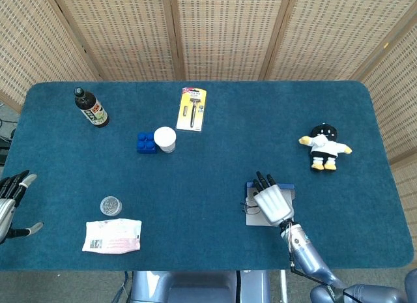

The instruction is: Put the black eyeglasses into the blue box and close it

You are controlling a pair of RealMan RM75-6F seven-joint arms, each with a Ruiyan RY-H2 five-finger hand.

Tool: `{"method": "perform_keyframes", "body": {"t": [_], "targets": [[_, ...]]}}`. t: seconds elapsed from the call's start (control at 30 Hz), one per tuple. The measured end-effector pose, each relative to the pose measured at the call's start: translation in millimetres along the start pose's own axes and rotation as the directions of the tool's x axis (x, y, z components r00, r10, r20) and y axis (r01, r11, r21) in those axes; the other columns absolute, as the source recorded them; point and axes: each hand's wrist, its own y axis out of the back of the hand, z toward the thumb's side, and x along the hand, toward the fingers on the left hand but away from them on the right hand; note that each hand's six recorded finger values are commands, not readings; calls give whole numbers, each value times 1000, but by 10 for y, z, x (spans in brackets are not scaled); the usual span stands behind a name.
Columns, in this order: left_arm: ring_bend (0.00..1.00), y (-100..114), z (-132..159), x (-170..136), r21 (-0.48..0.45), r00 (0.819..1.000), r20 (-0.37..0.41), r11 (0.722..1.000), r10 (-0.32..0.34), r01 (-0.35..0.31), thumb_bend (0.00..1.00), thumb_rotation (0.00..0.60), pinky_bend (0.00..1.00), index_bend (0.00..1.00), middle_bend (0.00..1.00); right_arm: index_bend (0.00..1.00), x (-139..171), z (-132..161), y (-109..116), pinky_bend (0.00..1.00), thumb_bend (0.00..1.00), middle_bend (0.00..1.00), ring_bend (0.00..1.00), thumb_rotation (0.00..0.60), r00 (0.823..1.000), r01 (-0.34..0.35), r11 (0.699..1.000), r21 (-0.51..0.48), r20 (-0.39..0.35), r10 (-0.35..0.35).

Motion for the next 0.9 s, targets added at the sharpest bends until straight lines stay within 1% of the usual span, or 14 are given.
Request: {"method": "perform_keyframes", "body": {"t": [0.27, 0.53, 0.83, 0.9], "targets": [[0, -15, 2, 11, 3, 1000, -3, 1000, -5, 5, 0, 600, 0, 0, 0, 650, -50, -134, -135, 181, 557, 210, 68, 600, 999, -30, 1000, -2, 36, 30], [0, -27, 2, 18, 5, 1000, -5, 1000, -10, 10, 0, 600, 0, 0, 0, 650, -81, -219, -231, 181, 556, 207, 68, 600, 997, -51, 999, -6, 53, 51], [0, -43, 14, 22, 8, 1000, -5, 1000, -14, 14, 0, 600, 0, 0, 0, 650, -104, -290, -249, 181, 556, 204, 68, 600, 996, -52, 998, -25, 76, 54], [0, -44, 16, 22, 8, 1000, -4, 1000, -14, 14, 0, 600, 0, 0, 0, 650, -100, -291, -249, 181, 537, 199, 68, 600, 996, -54, 998, -33, 75, 57]]}}
